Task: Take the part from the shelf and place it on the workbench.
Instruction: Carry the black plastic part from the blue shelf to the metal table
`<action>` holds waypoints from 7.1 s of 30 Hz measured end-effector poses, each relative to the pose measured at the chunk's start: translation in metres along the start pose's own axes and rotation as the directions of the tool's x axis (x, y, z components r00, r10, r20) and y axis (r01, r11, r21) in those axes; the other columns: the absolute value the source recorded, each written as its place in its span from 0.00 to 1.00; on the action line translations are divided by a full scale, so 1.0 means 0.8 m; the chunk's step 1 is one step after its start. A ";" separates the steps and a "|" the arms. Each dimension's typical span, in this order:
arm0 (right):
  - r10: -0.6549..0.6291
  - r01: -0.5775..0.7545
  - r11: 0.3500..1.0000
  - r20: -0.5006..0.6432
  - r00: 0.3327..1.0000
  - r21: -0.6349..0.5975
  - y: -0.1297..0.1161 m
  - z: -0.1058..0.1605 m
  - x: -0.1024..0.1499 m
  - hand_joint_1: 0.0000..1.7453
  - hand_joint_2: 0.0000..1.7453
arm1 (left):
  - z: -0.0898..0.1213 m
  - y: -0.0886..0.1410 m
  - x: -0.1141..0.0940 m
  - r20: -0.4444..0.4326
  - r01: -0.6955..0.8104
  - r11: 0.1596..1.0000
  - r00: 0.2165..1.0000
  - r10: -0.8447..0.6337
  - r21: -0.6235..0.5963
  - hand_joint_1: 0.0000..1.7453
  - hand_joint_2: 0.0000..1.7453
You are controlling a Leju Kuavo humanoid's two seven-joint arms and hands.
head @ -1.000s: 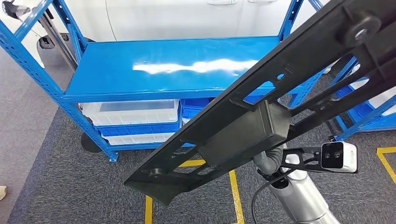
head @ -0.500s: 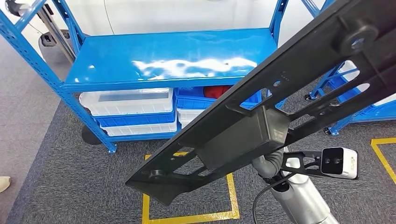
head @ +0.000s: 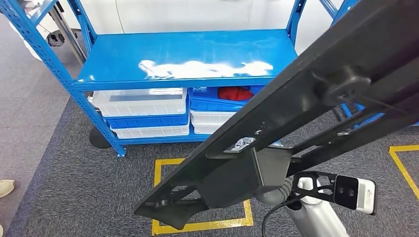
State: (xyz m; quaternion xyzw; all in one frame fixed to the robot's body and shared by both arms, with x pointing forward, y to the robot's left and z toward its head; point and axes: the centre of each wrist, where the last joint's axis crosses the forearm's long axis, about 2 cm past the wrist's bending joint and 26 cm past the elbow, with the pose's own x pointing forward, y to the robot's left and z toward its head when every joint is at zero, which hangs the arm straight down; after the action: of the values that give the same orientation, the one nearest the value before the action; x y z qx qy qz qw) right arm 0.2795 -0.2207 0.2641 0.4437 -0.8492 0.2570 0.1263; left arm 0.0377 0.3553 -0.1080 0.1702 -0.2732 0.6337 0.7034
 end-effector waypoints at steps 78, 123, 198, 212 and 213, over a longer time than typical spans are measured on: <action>0.129 -0.125 0.989 0.060 0.990 -0.076 0.003 -0.024 0.007 1.00 1.00 | -0.022 -0.012 0.040 -0.049 0.046 0.999 0.998 -0.047 -0.020 0.00 1.00; 0.273 -0.269 0.950 0.004 0.962 -0.156 0.023 -0.015 0.016 1.00 1.00 | -0.006 -0.008 0.009 -0.148 0.081 0.994 0.985 -0.092 -0.077 0.00 1.00; 0.138 -0.132 0.954 0.000 0.990 -0.270 0.048 0.007 -0.001 1.00 1.00 | 0.002 -0.009 -0.005 -0.115 0.039 0.998 0.992 -0.044 -0.045 0.00 1.00; 0.148 -0.137 0.943 0.013 0.989 -0.303 0.038 0.015 0.005 1.00 1.00 | 0.002 -0.010 -0.004 -0.097 0.034 0.998 0.995 -0.039 -0.057 0.00 1.00; 0.148 -0.136 0.943 0.015 0.989 -0.302 0.037 0.015 0.005 1.00 1.00 | 0.002 -0.011 -0.004 -0.097 0.034 0.998 0.995 -0.039 -0.057 0.00 1.00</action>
State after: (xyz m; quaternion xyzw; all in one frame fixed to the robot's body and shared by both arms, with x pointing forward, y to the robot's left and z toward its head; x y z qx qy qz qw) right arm 0.2532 -0.2158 0.2465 0.3619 -0.9103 0.1251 0.1575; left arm 0.0458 0.3510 -0.1077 0.1243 -0.2529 0.6206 0.7318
